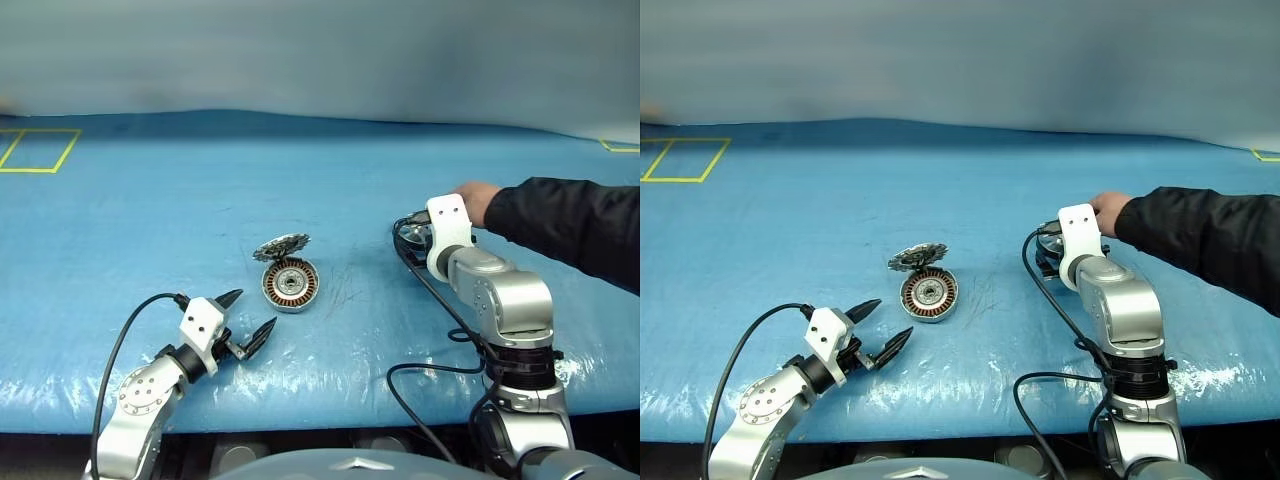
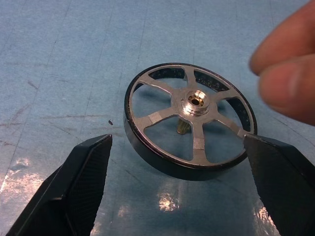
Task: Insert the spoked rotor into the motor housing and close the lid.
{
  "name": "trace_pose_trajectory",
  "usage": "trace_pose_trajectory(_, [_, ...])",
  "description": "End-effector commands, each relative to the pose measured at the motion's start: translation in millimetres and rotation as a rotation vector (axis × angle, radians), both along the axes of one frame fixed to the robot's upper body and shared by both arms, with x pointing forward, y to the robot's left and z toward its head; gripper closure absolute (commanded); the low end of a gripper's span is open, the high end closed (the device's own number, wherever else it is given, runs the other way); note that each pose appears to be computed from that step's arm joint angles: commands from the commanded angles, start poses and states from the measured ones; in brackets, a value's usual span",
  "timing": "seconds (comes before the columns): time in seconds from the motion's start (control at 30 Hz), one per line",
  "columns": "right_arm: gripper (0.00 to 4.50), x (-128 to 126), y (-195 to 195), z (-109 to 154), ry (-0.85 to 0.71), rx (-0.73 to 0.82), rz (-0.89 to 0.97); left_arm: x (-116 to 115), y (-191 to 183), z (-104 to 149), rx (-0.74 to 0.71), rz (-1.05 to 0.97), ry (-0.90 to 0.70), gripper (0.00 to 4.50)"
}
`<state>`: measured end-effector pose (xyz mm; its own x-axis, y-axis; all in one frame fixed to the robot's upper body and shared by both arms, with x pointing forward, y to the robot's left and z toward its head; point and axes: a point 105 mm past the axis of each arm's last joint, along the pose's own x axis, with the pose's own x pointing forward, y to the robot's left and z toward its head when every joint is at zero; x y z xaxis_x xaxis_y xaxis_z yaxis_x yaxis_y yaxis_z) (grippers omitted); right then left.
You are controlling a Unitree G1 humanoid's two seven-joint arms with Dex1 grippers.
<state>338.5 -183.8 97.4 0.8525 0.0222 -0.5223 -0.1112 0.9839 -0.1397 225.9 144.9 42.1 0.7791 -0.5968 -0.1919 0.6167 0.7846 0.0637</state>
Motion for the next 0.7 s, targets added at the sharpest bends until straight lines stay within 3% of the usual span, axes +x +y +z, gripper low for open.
trace_pose_trajectory(0.03, [0.03, 1.1, -4.5, 8.5, -0.044, -0.004, -0.019, 0.5, -0.2, 10.2, 0.002, -0.006, -0.043, 0.0])
trace_pose_trajectory(0.7, [0.03, -0.3, -4.1, 5.2, -0.035, -0.002, -0.021, 0.6, 0.5, 9.5, 0.003, -0.005, -0.037, 0.0])
